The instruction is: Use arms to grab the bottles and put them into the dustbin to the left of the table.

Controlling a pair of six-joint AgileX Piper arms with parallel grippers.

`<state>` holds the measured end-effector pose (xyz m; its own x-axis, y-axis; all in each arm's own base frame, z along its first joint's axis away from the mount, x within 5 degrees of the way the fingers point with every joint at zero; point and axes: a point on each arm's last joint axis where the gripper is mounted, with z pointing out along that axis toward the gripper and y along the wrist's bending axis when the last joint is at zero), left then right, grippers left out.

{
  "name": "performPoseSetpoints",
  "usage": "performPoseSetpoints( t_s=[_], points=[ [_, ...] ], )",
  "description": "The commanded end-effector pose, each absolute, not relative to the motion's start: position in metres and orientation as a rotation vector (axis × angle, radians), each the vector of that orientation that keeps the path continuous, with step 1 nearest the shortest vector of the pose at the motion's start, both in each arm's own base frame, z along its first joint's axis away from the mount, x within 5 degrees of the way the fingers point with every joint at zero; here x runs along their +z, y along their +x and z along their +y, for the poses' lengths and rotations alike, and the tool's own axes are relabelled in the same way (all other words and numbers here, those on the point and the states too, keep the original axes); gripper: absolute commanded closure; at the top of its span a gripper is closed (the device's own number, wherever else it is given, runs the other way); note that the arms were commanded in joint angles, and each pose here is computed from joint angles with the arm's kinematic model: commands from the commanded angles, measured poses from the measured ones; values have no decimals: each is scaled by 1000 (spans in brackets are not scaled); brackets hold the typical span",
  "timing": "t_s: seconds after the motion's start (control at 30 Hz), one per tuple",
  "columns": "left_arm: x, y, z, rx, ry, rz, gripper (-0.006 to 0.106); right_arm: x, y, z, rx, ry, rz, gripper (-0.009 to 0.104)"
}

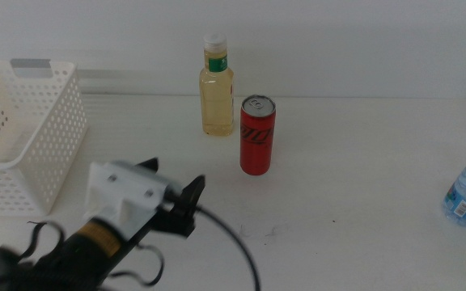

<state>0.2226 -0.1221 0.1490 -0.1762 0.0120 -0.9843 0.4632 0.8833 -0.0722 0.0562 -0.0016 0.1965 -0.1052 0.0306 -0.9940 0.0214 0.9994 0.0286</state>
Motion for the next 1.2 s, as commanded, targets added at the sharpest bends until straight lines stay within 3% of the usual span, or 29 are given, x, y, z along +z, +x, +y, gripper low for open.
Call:
performPoseSetpoints(
  t_s=[0.0, 0.57, 1.17],
  points=[
    [148, 236, -131, -441, 352, 1721, 7, 196, 56, -2, -12, 34, 1668, 21],
    [108, 323, -196, -614, 414, 1700, 7, 196, 56, -2, -12, 34, 1668, 21],
    [90, 375, -233, -636, 542, 1735, 7, 196, 56, -2, -12, 34, 1668, 21]
  ],
)
